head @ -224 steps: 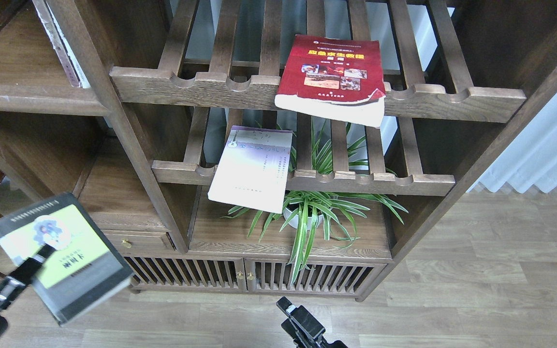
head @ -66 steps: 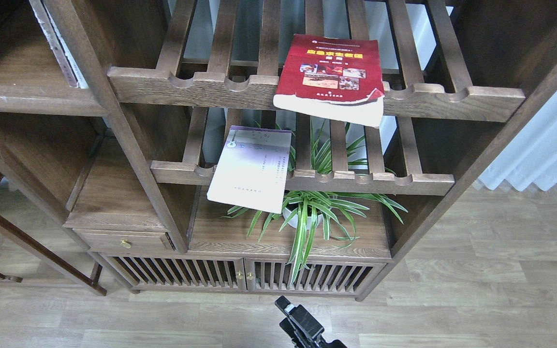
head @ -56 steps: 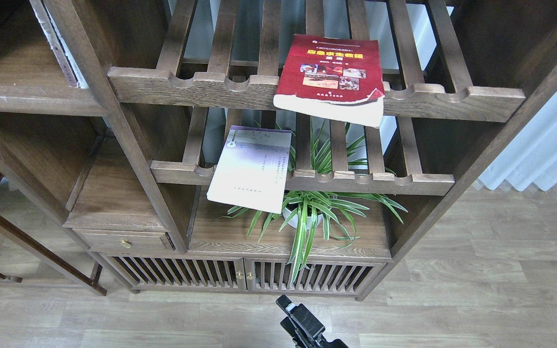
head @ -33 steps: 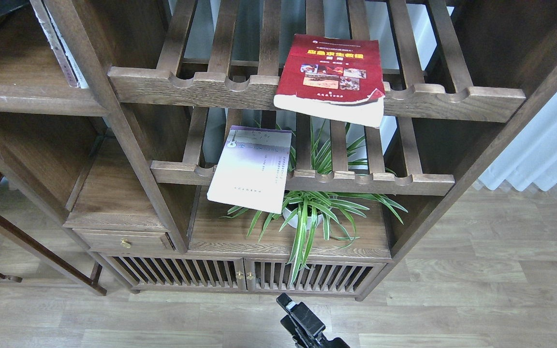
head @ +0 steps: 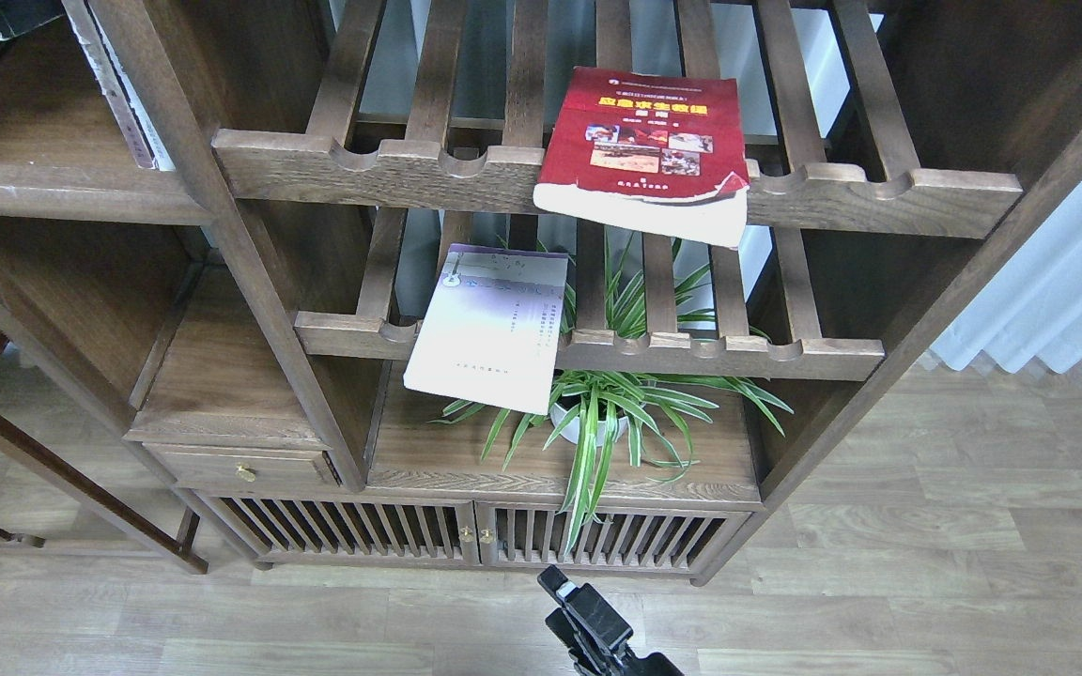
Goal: Organize books on shelf
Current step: 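Place the green book on the side shelf with the left gripper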
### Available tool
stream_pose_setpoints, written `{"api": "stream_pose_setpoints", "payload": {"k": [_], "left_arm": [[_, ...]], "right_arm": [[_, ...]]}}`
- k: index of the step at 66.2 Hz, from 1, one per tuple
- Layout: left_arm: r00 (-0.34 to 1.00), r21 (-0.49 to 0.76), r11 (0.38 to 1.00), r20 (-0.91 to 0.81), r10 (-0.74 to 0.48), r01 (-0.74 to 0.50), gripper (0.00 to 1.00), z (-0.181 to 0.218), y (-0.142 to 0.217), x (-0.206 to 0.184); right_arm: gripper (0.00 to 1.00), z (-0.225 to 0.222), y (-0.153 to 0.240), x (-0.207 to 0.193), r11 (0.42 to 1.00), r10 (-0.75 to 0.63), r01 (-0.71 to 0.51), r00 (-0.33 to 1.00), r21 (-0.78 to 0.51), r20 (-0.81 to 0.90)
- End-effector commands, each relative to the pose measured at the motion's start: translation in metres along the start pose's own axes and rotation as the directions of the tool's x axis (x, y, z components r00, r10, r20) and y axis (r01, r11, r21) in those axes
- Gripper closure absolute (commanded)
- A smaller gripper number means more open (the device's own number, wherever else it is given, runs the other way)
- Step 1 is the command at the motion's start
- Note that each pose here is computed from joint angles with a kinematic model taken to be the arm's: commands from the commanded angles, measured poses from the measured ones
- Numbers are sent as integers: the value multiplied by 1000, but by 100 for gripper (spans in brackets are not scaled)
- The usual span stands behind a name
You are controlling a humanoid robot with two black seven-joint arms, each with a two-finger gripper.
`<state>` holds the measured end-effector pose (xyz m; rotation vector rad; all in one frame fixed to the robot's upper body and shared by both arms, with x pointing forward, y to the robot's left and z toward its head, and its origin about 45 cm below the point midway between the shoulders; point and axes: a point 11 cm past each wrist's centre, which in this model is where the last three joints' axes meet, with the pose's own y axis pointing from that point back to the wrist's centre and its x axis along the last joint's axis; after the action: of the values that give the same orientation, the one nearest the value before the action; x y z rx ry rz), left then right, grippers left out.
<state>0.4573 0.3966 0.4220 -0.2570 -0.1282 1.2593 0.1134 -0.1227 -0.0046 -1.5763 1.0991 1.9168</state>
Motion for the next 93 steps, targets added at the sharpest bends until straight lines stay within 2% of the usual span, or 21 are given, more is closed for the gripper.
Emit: {"api": "stream_pose_setpoints", "payload": {"k": [1,8,21,26,33,56,66,75,93], "left_arm": [[998,-7,1000,-55,7,-7,72,-11,4,2],[991,-28,999,-132,11,-15,69,-18,6,4],[992,-23,1000,-125,-12,9,69,-23,2,-5],[992,-28,999,-122,-19,15,65,-21,2,-7],[991,-62,998,-130,-16,8,59,-13,3,-5],[981,-211,977,-192,-23,-18,56,25,10,4],[975,-233,972,-219,-26,-27,56,28,13,6],[971,-244,970,-237,-45,-15,56,25,23,2],[974,-233,972,-225,-21,-33,53,15,69,7]], "right_arm": [[4,-1,0,0,1000,-1,1,1000,1,0],[4,-2,-2,-2,1000,-5,5,1000,2,-2],[4,-2,-3,-2,1000,-7,7,1000,2,-4],[4,-3,-3,-2,1000,-7,7,1000,2,-3],[4,-3,-3,-2,1000,-7,7,1000,4,-3],[3,-4,-3,-3,1000,-8,8,1000,10,-4],[3,-4,-3,-3,1000,-8,8,1000,10,-4],[3,-4,-3,-3,1000,-8,8,1000,10,-4],[3,-9,-3,-3,1000,-10,10,1000,27,1]]}}
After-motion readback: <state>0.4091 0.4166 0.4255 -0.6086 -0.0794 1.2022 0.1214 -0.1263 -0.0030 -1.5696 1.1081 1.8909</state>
